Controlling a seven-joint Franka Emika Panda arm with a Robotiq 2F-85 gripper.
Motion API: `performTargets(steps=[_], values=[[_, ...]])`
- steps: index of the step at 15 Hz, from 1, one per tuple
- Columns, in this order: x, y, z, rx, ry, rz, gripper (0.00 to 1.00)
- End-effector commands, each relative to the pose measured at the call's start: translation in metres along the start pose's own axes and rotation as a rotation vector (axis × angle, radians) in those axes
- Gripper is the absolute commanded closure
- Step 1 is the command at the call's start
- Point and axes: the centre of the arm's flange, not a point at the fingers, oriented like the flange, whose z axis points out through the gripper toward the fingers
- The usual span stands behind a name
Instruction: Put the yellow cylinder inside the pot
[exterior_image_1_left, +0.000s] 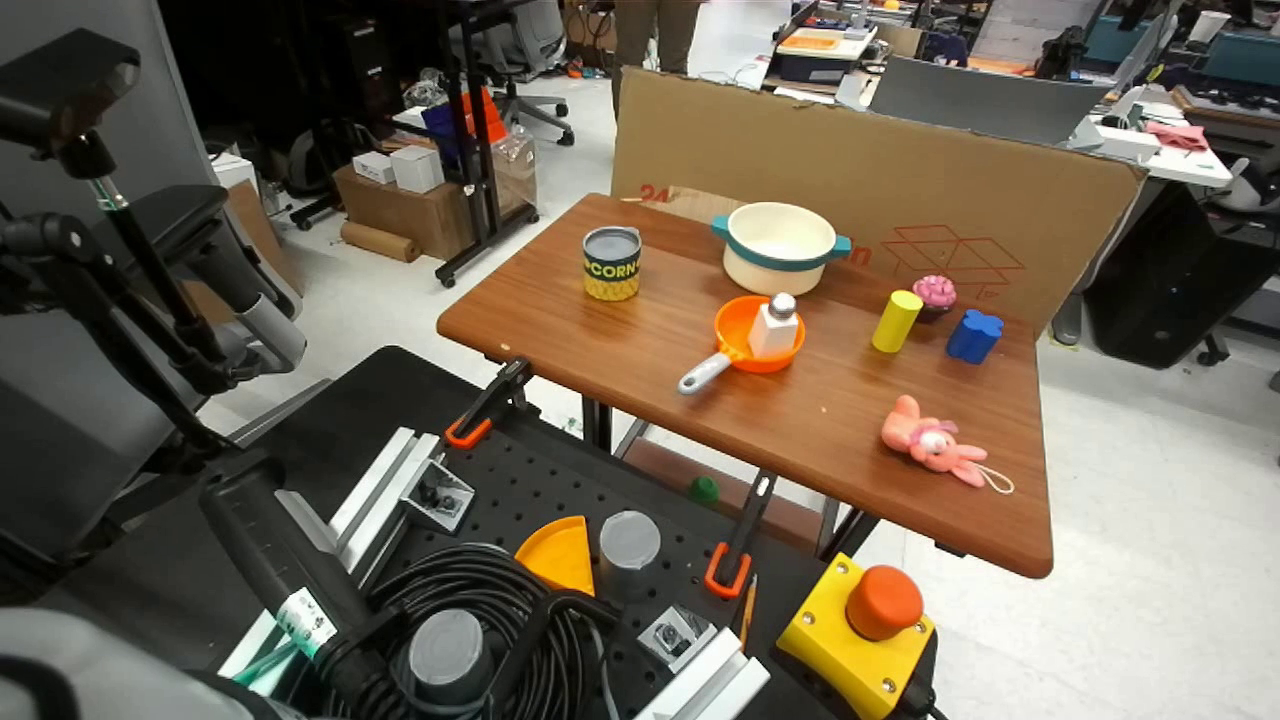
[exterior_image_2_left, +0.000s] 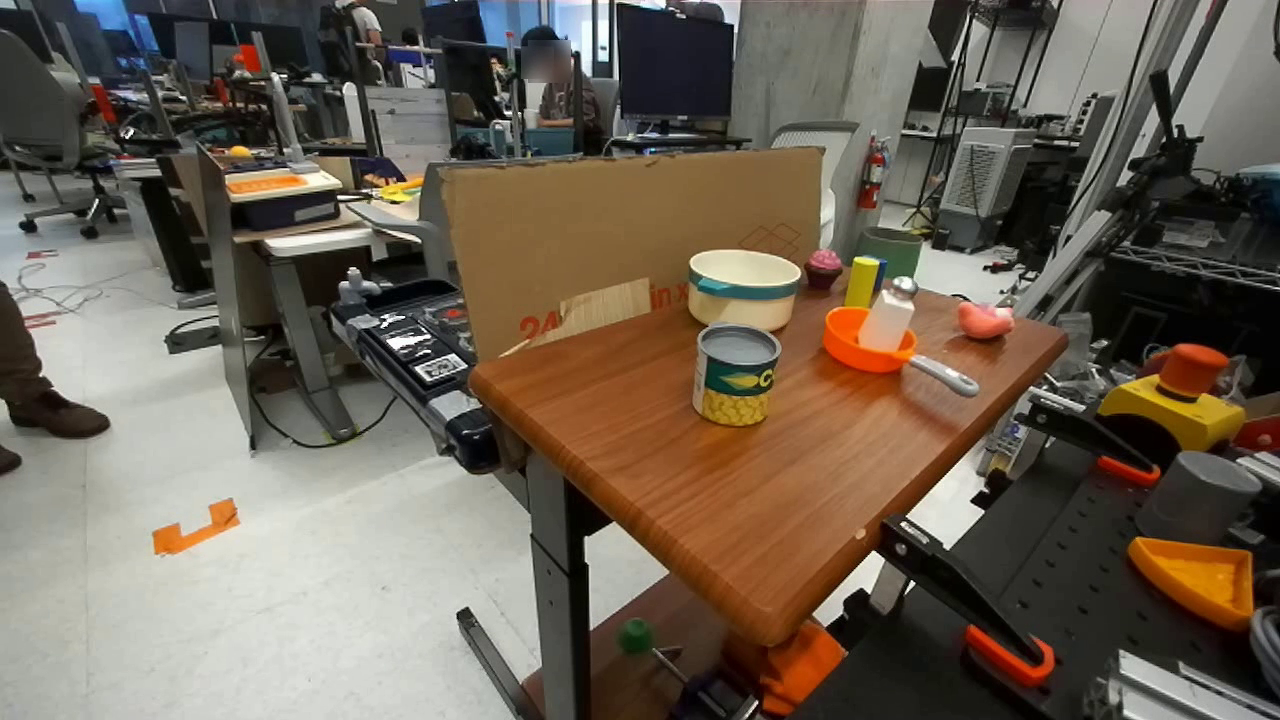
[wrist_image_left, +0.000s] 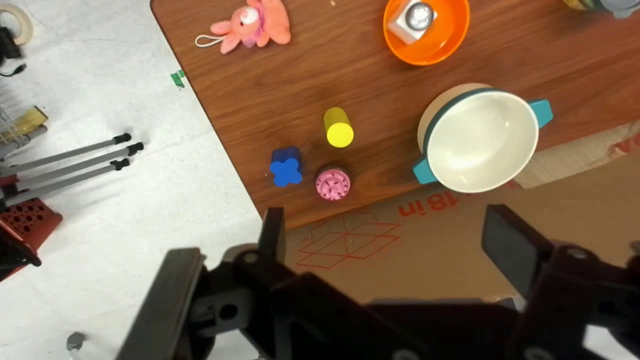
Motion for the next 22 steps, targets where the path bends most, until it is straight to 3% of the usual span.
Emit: performTargets(steps=[1, 6, 12, 18, 22], values=[[0.014, -0.003, 0.006, -0.034, 0.093, 0.092, 0.0], [0.041, -0.003, 0.032, -0.09, 0.083, 0.201, 0.0], [0.062, 0.004, 0.079, -0.158, 0.013, 0.28, 0.0], [0.063, 0.013, 0.123, -0.181, -0.079, 0.299, 0.0], [0.053, 0.009, 0.138, -0.183, -0.19, 0.272, 0.0]])
